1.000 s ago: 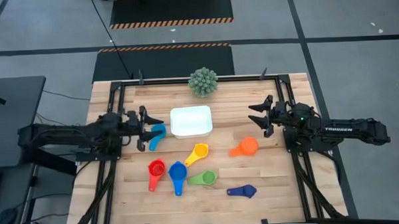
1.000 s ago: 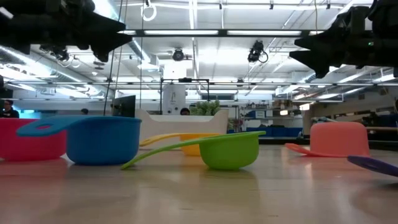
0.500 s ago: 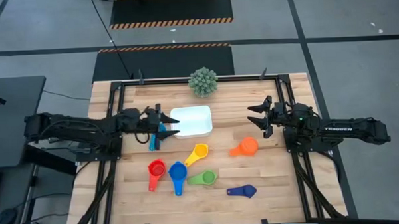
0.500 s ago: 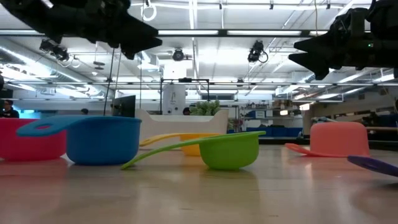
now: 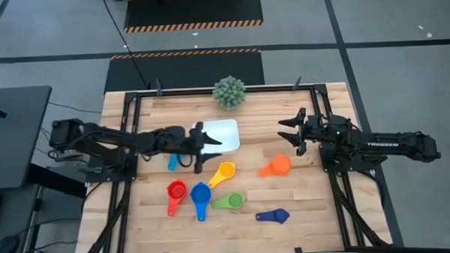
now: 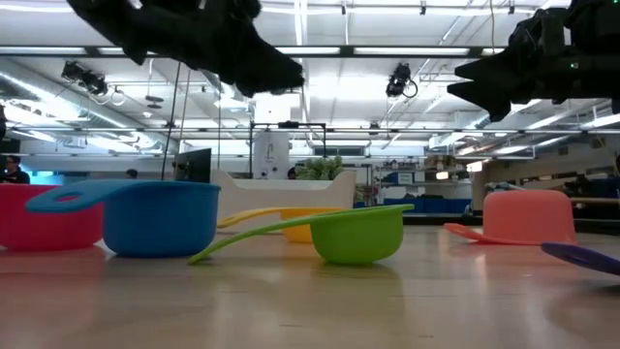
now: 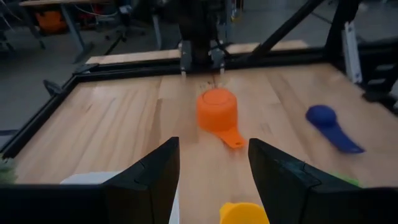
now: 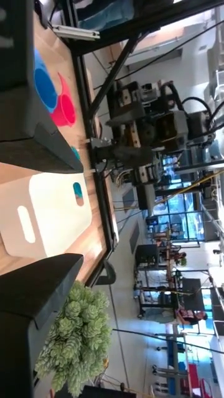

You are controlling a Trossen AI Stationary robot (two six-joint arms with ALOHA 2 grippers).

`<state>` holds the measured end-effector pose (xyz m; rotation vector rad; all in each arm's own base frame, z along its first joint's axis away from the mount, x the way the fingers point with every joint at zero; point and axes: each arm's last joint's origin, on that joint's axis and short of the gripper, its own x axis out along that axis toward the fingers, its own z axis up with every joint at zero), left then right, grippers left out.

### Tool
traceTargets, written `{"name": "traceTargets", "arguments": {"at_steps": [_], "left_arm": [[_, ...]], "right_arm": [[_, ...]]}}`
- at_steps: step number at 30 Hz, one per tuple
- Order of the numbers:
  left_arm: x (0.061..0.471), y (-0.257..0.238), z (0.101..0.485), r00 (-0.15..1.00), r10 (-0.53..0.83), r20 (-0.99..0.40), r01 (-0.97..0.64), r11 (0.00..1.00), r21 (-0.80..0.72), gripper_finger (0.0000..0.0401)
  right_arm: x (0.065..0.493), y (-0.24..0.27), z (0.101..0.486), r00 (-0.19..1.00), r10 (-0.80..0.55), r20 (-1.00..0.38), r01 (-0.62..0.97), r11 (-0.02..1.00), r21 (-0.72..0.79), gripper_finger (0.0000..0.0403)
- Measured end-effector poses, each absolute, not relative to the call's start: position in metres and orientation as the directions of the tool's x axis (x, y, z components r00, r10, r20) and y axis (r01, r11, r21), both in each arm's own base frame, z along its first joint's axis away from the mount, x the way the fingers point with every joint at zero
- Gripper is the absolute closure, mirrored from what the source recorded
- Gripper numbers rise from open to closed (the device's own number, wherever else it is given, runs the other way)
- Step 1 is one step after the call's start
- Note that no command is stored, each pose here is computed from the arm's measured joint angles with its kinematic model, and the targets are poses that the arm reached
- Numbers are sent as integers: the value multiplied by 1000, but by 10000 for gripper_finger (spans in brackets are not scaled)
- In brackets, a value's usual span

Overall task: Nest measuring cups in basket
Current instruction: Adjust the orange nesting cup

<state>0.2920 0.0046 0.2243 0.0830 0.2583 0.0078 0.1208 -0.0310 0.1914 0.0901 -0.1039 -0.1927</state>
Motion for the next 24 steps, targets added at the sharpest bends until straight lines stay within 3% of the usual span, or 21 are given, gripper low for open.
{"name": "traceTargets", "arguments": {"at_steps": [9,24], "left_arm": [[340,4,212,935,13,-356,29,993,114,204],[416,-12,188,855,-5,-519,185,938,295,204]], "right_arm": [[121,-32,186,976,-214,39,207,969,136,174],[122,-27,186,980,-197,33,192,975,111,174]]}}
